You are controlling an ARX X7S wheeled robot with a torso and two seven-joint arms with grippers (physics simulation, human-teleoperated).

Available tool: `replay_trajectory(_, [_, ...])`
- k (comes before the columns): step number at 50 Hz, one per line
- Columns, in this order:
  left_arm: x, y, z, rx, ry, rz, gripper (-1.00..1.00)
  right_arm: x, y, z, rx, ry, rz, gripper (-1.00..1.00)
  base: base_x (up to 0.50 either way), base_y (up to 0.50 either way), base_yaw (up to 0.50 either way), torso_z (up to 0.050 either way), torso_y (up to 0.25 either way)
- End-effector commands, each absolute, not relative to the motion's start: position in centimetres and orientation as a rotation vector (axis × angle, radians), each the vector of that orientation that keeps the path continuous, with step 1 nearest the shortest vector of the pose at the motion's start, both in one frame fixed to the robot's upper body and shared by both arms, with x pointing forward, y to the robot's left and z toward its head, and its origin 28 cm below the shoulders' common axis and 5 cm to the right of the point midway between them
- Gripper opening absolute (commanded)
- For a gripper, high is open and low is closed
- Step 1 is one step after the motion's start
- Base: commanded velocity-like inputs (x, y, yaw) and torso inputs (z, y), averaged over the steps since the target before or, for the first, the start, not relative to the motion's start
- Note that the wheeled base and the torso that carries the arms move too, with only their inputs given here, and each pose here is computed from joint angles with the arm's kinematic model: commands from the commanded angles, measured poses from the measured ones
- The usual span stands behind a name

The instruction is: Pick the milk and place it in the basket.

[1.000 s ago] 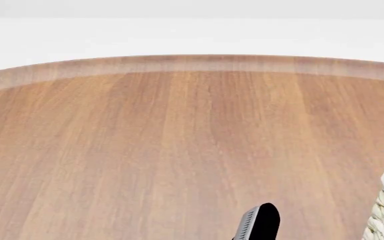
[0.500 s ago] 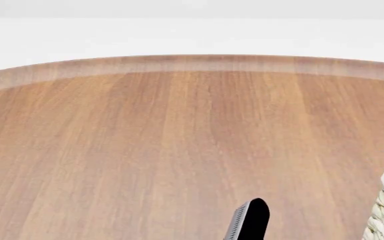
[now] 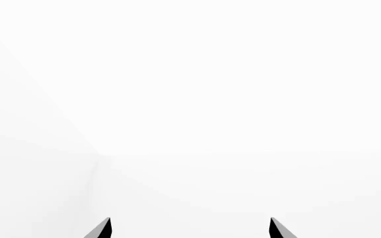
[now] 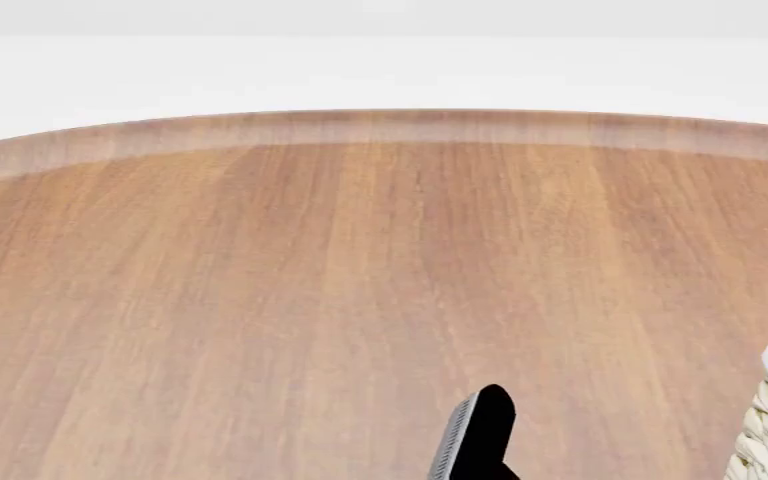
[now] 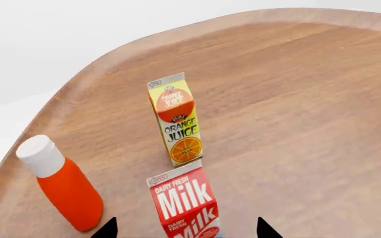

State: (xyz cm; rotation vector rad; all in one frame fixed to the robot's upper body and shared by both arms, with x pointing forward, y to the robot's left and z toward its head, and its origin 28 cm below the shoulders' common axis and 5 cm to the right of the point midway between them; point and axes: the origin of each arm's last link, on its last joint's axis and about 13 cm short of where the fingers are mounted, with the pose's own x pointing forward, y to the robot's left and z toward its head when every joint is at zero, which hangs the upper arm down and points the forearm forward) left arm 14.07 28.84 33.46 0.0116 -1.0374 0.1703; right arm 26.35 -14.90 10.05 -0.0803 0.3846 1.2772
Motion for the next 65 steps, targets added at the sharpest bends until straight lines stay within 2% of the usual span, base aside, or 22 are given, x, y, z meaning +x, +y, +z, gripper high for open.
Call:
replay_trajectory(1, [14.0,29.1,33.6,0.004,-1.062,0.174,1.0,27.6,-14.5,9.6,-0.067,0.39,1.294,1.0,0.0,0.0,0.0,0.0,0.0])
replay_trajectory(65, [14.0,29.2,33.5,0.0,-1.062,0.178,1.0,31.8,-10.7,6.6,-0.125,0.573,1.458,1.0,0.0,0.0,0.0,0.0,0.0])
